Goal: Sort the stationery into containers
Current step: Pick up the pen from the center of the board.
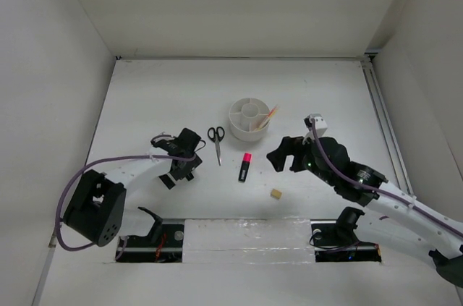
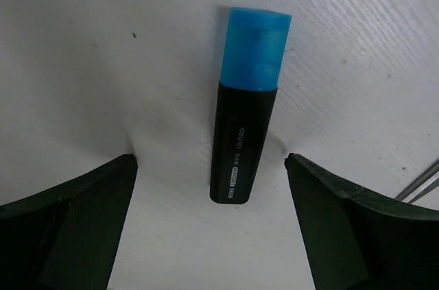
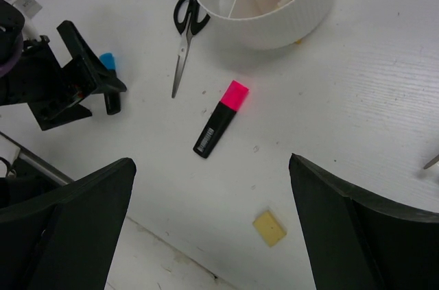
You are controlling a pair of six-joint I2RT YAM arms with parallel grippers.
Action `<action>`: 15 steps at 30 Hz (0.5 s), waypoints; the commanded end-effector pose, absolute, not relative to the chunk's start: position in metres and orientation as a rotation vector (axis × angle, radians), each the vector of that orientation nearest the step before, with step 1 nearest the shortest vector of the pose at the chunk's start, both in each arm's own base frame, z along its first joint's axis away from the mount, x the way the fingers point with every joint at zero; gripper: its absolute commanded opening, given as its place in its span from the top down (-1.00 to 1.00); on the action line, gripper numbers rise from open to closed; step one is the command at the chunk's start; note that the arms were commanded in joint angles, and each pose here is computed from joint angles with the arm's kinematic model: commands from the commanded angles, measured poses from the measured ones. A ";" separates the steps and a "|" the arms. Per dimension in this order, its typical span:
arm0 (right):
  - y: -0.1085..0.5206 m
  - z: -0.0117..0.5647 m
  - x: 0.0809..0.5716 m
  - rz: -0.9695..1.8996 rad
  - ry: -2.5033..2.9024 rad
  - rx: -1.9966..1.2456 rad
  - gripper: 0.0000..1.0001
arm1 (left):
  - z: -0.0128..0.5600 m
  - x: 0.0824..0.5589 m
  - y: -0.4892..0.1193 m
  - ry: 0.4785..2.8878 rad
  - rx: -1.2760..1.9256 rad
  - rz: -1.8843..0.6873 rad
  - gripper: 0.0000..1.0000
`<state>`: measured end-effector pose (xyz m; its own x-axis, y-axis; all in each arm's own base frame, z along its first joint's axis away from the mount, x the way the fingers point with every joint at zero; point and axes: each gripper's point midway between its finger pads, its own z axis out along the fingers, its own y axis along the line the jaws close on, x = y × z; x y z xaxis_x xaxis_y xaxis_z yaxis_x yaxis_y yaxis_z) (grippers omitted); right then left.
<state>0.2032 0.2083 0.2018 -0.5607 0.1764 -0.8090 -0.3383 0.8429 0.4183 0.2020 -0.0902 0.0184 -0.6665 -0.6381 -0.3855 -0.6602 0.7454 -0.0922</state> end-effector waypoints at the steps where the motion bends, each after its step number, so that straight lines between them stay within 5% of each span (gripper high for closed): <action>1: 0.214 0.222 0.202 0.750 1.974 -0.133 -1.00 | 0.012 0.204 -0.095 2.563 -1.019 0.076 -0.72; 5: 0.211 0.232 0.196 0.794 1.938 -0.137 -1.00 | -0.002 0.195 -0.095 2.630 -1.010 0.135 -0.50; 8: 0.209 0.241 0.191 0.835 1.900 -0.125 -1.00 | -0.014 0.185 -0.096 2.701 -0.958 0.209 -0.06; 12: 0.207 0.251 0.187 0.875 1.861 -0.114 -1.00 | -0.016 0.181 -0.096 2.728 -0.946 0.254 0.28; 13: 0.207 0.251 0.187 0.875 1.861 -0.114 -1.00 | -0.016 0.181 -0.096 2.728 -0.946 0.254 0.46; 14: 0.207 0.251 0.187 0.875 1.861 -0.114 -1.00 | -0.016 0.183 -0.097 2.729 -0.928 0.244 0.99; 15: 0.207 0.251 0.187 0.875 1.861 -0.114 -1.00 | -0.015 0.187 -0.099 2.726 -0.904 0.222 1.00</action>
